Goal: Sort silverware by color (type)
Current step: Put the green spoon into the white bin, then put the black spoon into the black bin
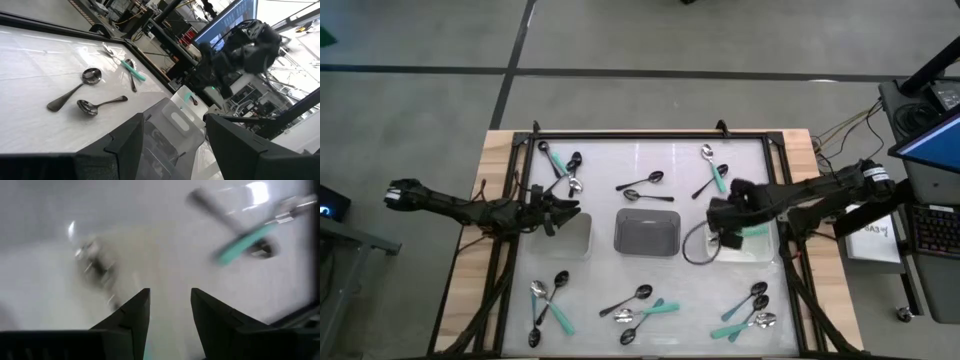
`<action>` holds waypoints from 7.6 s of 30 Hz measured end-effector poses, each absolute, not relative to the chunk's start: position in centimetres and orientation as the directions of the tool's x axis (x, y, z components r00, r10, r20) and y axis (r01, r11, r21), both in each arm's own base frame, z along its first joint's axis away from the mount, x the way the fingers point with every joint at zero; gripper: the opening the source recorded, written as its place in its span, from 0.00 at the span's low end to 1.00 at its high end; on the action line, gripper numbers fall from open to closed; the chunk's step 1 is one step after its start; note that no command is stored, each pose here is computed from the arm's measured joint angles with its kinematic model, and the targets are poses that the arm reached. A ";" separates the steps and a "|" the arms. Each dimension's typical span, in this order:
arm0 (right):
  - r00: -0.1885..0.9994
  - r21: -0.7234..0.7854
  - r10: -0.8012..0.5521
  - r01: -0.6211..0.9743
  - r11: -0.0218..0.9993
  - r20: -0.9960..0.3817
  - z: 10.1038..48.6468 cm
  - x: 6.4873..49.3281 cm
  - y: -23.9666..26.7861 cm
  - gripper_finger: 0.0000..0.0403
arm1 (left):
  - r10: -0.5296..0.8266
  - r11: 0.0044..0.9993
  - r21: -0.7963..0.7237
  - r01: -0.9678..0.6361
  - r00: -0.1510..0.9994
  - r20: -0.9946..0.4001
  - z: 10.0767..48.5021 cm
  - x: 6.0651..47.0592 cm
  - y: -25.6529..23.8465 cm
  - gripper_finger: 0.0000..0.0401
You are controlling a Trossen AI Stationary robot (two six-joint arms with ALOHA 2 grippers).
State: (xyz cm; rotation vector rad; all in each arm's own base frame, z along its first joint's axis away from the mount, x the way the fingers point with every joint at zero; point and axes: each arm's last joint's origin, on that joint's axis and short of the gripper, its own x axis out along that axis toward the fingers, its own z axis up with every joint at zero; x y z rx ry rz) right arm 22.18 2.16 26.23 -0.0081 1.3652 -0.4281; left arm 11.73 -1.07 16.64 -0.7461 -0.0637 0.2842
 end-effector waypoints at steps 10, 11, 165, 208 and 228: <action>0.151 -0.237 -0.382 0.565 0.791 -0.912 26.8 22.9 -6.2 0.34 | 0.277 0.698 -0.677 -0.232 0.960 -0.044 16.6 11.7 -1.1 0.49; 0.150 -0.239 -0.375 0.549 0.801 -0.915 26.5 22.7 -7.1 0.34 | 0.278 0.698 -0.677 -0.233 0.960 -0.044 16.6 11.7 -1.1 0.49; 0.367 -0.034 -0.111 0.210 0.977 -0.924 22.3 35.7 -11.4 0.32 | 0.277 0.698 -0.677 -0.233 0.960 -0.044 16.6 11.7 -1.1 0.49; 0.378 0.073 0.042 0.066 0.995 -0.925 18.2 40.1 -14.1 0.26 | 0.277 0.698 -0.677 -0.233 0.960 -0.044 16.6 11.7 -1.1 0.49; 0.384 0.151 0.135 0.011 0.989 -0.913 17.1 40.0 -15.0 0.28 | 0.277 0.698 -0.677 -0.232 0.960 -0.044 16.6 11.7 -1.1 0.49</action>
